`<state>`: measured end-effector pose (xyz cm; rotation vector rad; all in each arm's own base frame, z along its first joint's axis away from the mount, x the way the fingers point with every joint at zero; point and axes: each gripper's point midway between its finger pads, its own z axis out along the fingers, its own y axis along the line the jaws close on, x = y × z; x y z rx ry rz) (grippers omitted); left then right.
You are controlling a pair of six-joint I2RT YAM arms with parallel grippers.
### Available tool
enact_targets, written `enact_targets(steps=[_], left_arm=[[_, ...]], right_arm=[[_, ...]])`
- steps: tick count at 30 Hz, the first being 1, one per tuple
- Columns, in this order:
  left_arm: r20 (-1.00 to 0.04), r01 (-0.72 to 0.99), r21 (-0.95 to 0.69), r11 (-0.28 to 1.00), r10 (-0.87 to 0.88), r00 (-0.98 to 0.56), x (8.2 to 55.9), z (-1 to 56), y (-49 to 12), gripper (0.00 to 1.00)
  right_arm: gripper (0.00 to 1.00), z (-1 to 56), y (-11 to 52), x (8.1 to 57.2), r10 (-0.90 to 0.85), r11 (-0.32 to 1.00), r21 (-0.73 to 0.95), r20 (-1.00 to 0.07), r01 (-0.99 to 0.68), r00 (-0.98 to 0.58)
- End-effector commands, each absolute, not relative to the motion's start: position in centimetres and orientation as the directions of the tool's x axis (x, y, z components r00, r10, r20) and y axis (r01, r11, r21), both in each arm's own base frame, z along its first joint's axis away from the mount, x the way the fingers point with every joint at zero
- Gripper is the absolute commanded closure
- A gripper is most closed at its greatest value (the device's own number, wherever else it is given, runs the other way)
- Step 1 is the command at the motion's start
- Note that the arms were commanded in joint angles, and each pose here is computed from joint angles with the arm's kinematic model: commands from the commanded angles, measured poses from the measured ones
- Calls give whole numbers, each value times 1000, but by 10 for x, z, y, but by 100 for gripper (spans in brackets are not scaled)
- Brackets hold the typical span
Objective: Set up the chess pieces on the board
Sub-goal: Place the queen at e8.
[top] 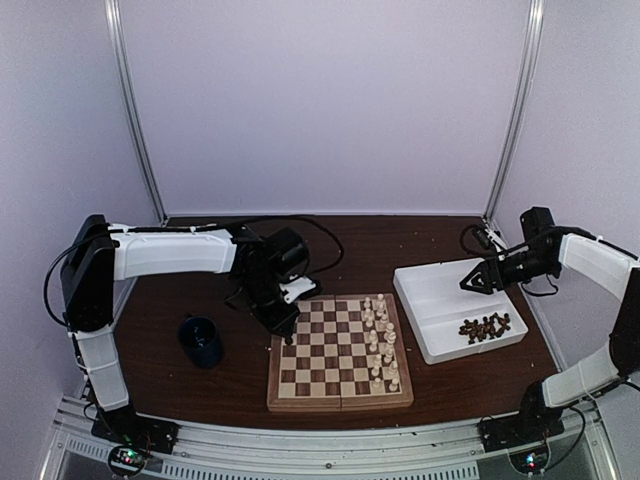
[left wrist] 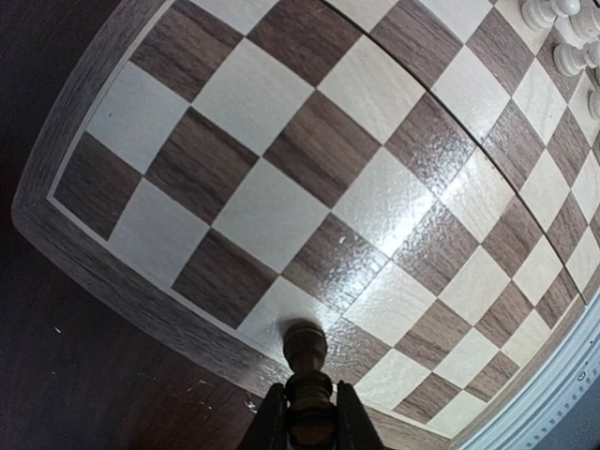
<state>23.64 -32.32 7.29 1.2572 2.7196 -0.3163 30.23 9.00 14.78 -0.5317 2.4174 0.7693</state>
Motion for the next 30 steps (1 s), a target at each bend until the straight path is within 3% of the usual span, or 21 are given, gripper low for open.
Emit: enact_targets(steps=[1,30], left_arm=[[-245,769,-132,626,731,-637,240,84,-323,94],[-261,765,-121,633,723,-640,248,81,-330,93]], right_arm=[[37,151,92,304,-197,745,417,-609,-521,-768],[37,151,91,303,-197,746,418,-606,-519,-771]])
